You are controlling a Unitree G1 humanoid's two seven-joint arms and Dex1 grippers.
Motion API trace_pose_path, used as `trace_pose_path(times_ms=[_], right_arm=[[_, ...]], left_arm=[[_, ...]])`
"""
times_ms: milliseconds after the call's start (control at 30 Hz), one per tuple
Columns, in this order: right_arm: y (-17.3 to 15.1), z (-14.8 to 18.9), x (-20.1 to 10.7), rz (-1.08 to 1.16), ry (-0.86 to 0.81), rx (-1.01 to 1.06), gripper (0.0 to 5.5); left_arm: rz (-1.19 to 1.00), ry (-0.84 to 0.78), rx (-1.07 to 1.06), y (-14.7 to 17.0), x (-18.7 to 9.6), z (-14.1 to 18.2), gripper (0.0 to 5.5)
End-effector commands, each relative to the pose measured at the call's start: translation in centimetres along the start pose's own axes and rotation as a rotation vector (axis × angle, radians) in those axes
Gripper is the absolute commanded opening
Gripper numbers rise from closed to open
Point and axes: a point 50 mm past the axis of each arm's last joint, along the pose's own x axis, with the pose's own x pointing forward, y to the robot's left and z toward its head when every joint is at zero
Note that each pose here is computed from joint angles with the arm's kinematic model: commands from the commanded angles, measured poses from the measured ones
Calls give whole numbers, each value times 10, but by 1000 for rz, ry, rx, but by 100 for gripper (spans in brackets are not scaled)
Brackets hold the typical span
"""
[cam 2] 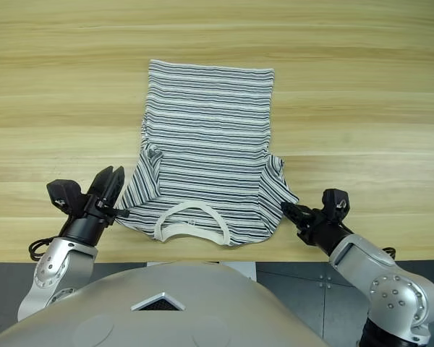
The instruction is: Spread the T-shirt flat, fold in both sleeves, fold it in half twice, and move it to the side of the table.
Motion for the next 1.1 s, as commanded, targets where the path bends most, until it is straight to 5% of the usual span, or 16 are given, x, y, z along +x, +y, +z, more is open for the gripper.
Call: trace_pose_path(times_ms=[33, 267, 533, 900, 1100], right_arm=[[-4, -15, 8, -67, 54, 40, 177], [6, -15, 22, -37, 30, 65, 177], [10, -11, 22, -24, 0, 50, 13], [-7, 48, 26, -133, -228, -89, 13], [-4, 52, 31, -111, -230, -148, 13]], left_arm=[[15, -16, 19, 1, -3, 3, 130], [18, -16, 28, 2, -5, 4, 130], [16, -13, 33, 3, -6, 5, 130], [17, -12, 30, 2, -6, 4, 130], [13, -11, 35, 3, -5, 4, 130]])
